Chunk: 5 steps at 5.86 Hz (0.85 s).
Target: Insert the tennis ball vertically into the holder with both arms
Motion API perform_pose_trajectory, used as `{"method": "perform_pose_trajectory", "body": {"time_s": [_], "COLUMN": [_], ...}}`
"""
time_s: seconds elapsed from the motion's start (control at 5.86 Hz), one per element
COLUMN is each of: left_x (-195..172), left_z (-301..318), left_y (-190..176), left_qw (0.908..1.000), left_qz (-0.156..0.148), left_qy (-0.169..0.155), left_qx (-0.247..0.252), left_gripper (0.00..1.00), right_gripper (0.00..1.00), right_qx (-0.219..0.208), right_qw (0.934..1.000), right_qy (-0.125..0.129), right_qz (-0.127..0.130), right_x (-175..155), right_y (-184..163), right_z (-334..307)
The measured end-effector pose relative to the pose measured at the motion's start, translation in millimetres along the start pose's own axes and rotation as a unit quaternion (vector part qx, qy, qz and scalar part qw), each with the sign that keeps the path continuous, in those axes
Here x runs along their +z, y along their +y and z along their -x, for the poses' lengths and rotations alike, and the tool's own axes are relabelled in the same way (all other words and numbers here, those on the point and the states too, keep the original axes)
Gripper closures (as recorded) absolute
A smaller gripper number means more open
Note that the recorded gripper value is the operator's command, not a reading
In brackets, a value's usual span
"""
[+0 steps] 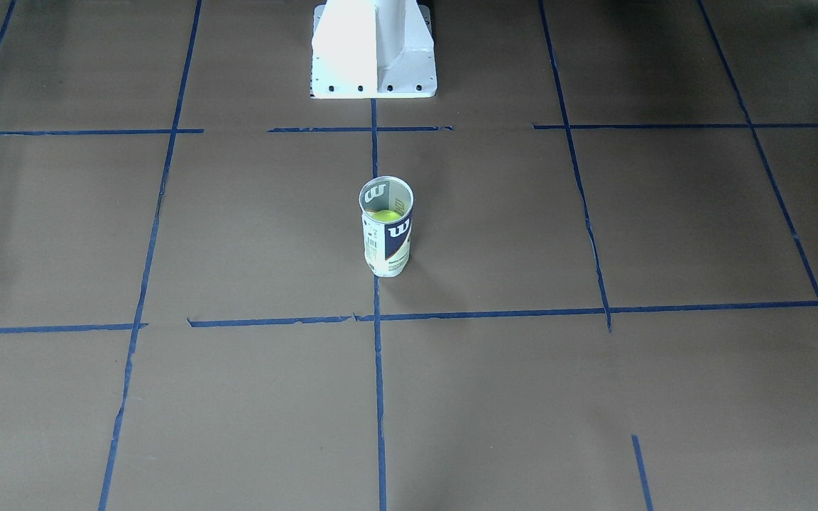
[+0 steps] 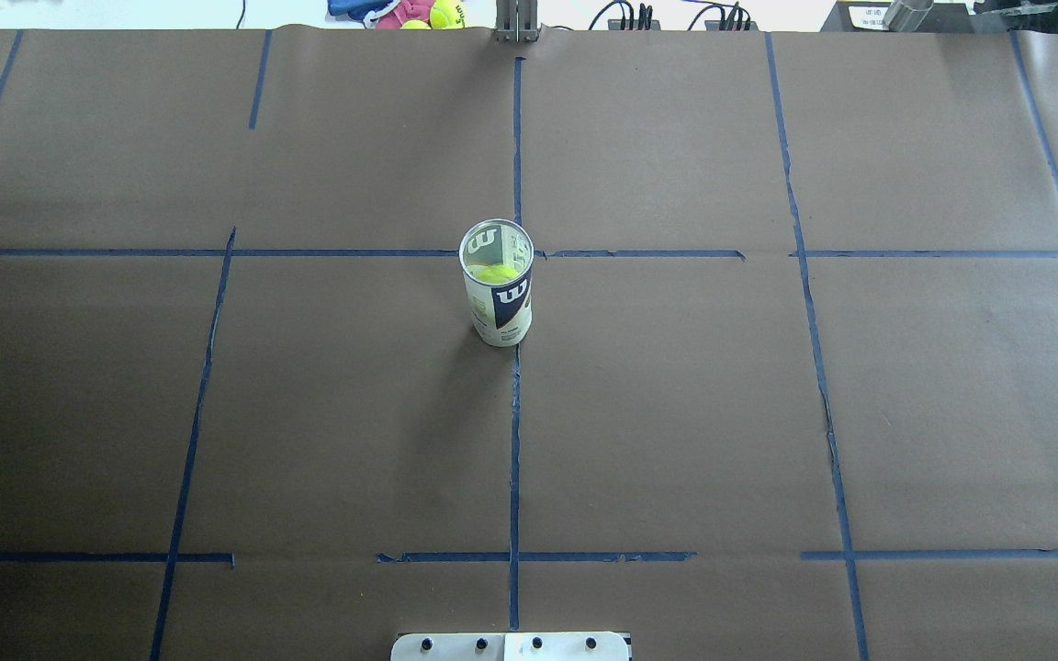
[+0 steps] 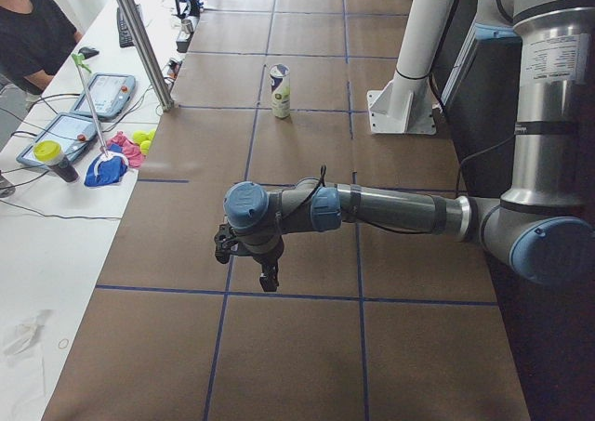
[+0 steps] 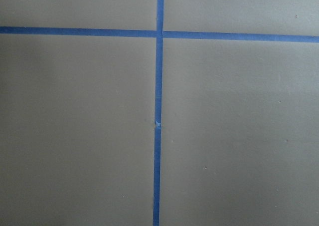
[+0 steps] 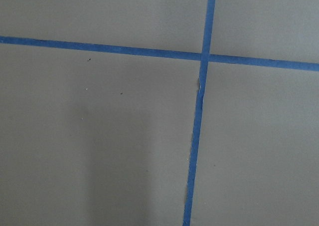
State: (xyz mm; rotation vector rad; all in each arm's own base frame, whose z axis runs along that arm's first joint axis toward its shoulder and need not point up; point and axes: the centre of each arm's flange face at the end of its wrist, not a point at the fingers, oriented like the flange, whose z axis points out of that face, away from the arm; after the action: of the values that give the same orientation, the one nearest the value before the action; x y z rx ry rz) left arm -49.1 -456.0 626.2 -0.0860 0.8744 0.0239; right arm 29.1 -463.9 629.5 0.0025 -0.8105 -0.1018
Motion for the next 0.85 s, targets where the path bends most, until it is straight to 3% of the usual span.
{"method": "perform_pose_trajectory", "body": {"time_s": [0.85], "left_x": [6.6], "left_z": [8.1], "left_y": [5.4], "left_qw": [0.9996], "left_qz": [-0.001], "left_qy": [0.000], "left_qx": [0.029], "left_gripper": [0.00], "right_gripper": [0.00], "right_qx": [-0.007], "right_qw": [1.0000], "right_qy": [0.001], "right_qz": [0.002], "right_x": [1.2], "right_y": [-1.1], "right_z": [-3.3]}}
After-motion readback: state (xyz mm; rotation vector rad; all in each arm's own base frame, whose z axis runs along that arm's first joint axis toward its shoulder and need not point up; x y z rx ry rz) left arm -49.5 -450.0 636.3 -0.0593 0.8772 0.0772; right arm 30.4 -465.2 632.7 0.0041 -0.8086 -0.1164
